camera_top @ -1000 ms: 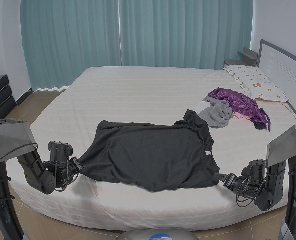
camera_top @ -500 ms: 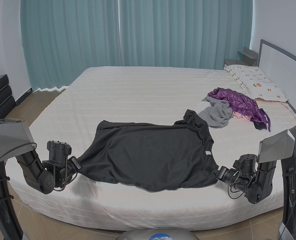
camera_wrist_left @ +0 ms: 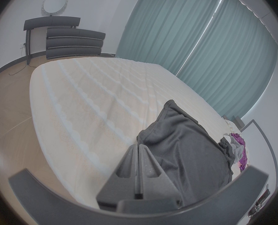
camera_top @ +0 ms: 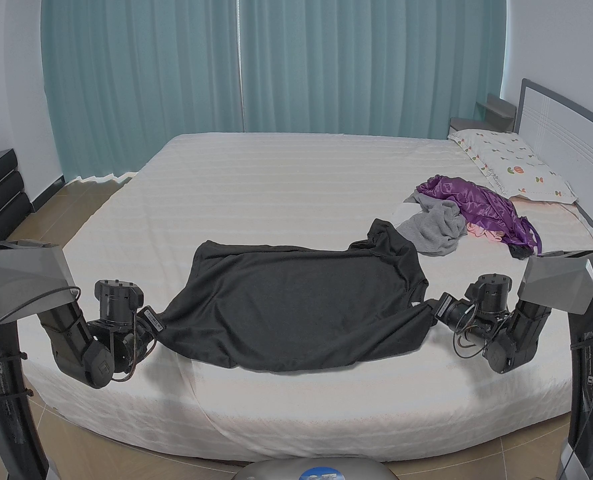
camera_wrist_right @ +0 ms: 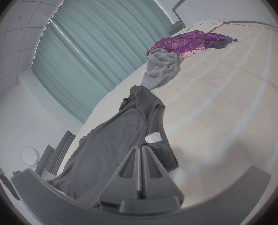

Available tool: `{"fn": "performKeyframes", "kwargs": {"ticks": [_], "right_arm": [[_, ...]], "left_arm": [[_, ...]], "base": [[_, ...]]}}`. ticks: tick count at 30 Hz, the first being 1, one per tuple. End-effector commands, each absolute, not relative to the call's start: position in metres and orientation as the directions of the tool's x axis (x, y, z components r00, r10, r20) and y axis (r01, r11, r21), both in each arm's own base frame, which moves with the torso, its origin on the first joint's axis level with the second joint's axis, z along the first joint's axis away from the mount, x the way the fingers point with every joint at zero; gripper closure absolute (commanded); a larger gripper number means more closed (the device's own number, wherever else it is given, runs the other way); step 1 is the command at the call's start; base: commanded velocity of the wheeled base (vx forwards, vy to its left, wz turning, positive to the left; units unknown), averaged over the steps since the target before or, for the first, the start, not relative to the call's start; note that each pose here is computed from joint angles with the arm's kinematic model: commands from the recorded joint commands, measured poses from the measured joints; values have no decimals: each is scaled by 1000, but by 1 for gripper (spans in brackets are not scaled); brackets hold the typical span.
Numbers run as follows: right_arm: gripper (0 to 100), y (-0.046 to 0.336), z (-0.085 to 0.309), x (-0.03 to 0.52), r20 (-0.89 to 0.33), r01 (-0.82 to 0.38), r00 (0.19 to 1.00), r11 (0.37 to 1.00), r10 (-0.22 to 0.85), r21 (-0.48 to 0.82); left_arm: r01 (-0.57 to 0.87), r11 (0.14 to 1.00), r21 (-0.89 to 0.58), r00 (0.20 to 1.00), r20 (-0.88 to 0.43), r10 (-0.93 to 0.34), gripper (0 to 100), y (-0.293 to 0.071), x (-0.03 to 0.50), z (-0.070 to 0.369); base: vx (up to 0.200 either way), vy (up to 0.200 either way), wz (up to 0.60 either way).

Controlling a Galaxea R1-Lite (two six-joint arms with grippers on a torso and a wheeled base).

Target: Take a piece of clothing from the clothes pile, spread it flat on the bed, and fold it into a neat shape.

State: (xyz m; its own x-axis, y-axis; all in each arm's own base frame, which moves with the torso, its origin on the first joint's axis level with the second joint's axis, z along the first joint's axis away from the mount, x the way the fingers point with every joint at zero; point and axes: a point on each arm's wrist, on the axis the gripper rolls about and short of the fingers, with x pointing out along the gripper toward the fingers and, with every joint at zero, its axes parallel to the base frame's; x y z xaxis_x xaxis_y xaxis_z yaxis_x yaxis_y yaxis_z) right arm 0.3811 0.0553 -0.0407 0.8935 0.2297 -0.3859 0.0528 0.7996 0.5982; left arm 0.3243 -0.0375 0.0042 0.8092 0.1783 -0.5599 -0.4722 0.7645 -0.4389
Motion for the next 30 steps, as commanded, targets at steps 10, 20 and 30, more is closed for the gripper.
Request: {"fn": "performKeyframes", "kwargs": {"ticks": [10,20,30], "right_arm": [[100,82,-49,479,-282,110,957,813,68,572],[0,91,-70,499,-266,142,964,820,13,555],[0,75,-23,477,-236,100,971,812,48,575]], "left_arm": [[-490,755,-436,802,-565,194,100,-36,329,-14],[-490,752,-440,800,-570,188,100,-37,329,-16],[-487,752,-445,804,-564,188,100,-37,329,-13]], "base": [[0,0,0],[0,0,0],[0,0,0]]}}
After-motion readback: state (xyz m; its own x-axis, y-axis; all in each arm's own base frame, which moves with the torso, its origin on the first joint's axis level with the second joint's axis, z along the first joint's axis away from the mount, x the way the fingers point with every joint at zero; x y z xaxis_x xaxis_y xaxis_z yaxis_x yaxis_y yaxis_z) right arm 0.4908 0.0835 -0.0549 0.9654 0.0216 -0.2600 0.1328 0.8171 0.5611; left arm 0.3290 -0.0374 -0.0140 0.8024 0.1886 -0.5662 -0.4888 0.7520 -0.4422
